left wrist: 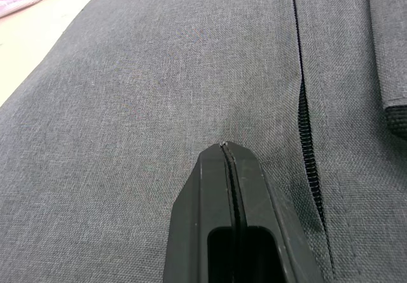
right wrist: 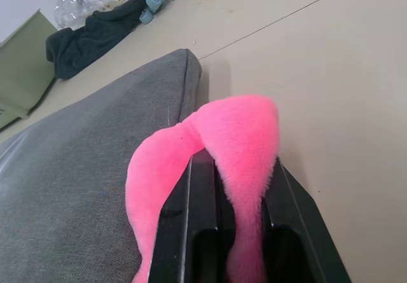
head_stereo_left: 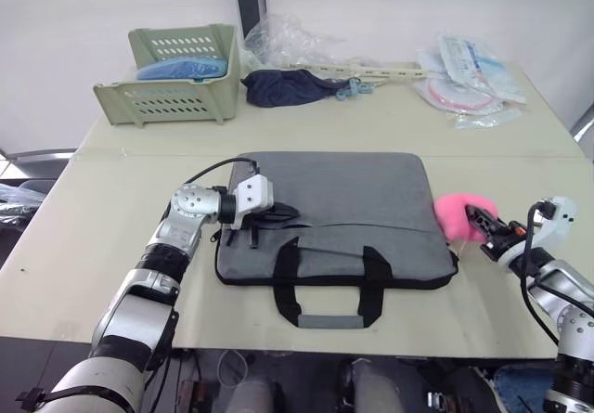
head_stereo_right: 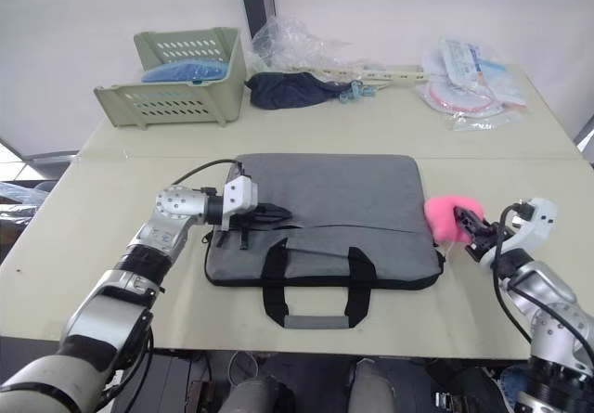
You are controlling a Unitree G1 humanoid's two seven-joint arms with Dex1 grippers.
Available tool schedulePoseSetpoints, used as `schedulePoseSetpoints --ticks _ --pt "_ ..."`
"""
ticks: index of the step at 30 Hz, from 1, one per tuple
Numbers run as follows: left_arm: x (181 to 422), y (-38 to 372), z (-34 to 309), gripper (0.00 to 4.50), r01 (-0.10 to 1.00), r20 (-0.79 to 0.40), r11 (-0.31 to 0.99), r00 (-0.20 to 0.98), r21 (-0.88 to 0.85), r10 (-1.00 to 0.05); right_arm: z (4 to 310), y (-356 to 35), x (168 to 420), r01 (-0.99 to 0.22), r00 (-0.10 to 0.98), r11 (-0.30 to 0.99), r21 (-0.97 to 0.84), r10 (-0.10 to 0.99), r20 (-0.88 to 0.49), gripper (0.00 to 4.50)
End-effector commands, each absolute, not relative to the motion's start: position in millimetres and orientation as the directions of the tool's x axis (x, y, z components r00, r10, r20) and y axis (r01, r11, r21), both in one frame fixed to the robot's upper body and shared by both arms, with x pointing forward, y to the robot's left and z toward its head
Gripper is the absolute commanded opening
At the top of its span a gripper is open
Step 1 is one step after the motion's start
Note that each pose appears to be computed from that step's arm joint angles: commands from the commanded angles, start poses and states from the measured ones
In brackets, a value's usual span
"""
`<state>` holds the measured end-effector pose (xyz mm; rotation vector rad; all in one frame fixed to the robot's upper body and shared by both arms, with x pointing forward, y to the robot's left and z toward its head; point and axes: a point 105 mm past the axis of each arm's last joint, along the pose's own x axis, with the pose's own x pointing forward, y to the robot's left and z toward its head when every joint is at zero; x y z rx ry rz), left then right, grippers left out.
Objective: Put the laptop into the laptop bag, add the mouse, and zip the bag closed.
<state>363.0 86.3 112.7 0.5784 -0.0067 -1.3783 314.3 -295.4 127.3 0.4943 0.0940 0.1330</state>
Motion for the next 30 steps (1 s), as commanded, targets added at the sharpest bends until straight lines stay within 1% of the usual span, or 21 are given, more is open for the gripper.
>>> schedulePoseSetpoints --ticks 1,3,5,14,15,16,17,18,20,21,23,24,25,26,27,29,30 --pt "335.0 109.1 33.7 0.00 0.987 -0.567 0.012 0.104 0.163 -0.817 144.4 -310.7 319.0 -0.060 0.998 0.889 0.454 0.063 0.008 0.00" --pt "334.4 109.1 33.6 0.00 0.987 -0.567 0.009 0.099 0.158 -0.818 146.2 -315.7 323.1 -0.037 0.999 0.888 0.458 0.033 0.016 0.00" --pt "334.1 109.1 33.5 0.00 0.988 -0.567 0.008 0.097 0.157 -0.818 146.7 -315.9 324.3 -0.037 0.999 0.884 0.467 0.032 0.019 0.00" --pt "333.6 109.9 33.6 0.00 0.989 -0.561 0.013 0.095 0.148 -0.822 144.2 -300.1 319.6 -0.114 0.992 0.878 0.465 0.122 0.013 0.00" --pt "333.6 109.1 36.2 0.00 0.991 -0.542 0.023 0.093 0.134 -0.835 146.4 -297.2 317.3 -0.142 0.989 0.871 0.471 0.148 0.026 0.50" --pt "334.9 107.7 40.9 0.26 0.991 -0.513 0.039 0.101 0.130 -0.852 149.3 -294.2 314.0 -0.177 0.983 0.863 0.473 0.179 0.041 1.02" --pt "335.4 107.0 45.3 0.53 0.992 -0.489 0.048 0.101 0.120 -0.866 152.4 -291.8 310.8 -0.207 0.977 0.858 0.470 0.206 0.054 1.27" --pt "335.9 106.9 49.9 0.80 0.992 -0.465 0.057 0.105 0.115 -0.879 154.2 -290.7 307.2 -0.227 0.972 0.856 0.465 0.226 0.059 1.78" --pt "338.5 108.5 60.4 1.59 0.988 -0.417 0.086 0.132 0.126 -0.899 155.6 -290.7 299.6 -0.257 0.964 0.865 0.430 0.263 0.048 2.73" --pt "339.6 109.4 64.0 2.06 0.986 -0.401 0.098 0.144 0.133 -0.905 155.7 -290.8 296.9 -0.267 0.960 0.869 0.417 0.275 0.042 3.26" --pt "338.6 119.6 78.3 2.90 0.983 -0.358 0.120 0.164 0.141 -0.919 159.4 -299.5 286.7 -0.285 0.955 0.884 0.372 0.295 0.029 4.21" --pt "337.4 122.9 83.4 3.40 0.982 -0.342 0.127 0.168 0.141 -0.925 160.9 -302.5 283.4 -0.291 0.953 0.888 0.355 0.303 0.024 4.50" --pt "336.0 127.6 94.0 3.74 0.979 -0.308 0.145 0.184 0.147 -0.933 163.5 -307.6 278.3 -0.303 0.949 0.898 0.320 0.316 0.013 4.50" --pt "334.6 132.5 103.9 4.29 0.974 -0.279 0.165 0.203 0.153 -0.939 166.3 -313.1 274.3 -0.311 0.946 0.907 0.286 0.323 0.003 4.50" --pt "333.1 135.6 110.4 4.46 0.972 -0.262 0.178 0.214 0.157 -0.941 168.2 -316.6 271.8 -0.316 0.944 0.911 0.264 0.329 -0.004 4.50" --pt "332.6 163.2 131.1 4.46 0.944 -0.214 0.276 0.311 0.178 -0.926 174.0 -330.5 259.8 -0.354 0.930 0.932 0.083 0.360 -0.069 4.50" --pt "331.7 173.2 137.7 4.46 0.933 -0.203 0.309 0.344 0.186 -0.917 176.1 -334.6 256.2 -0.370 0.924 0.929 0.022 0.370 -0.094 4.50"
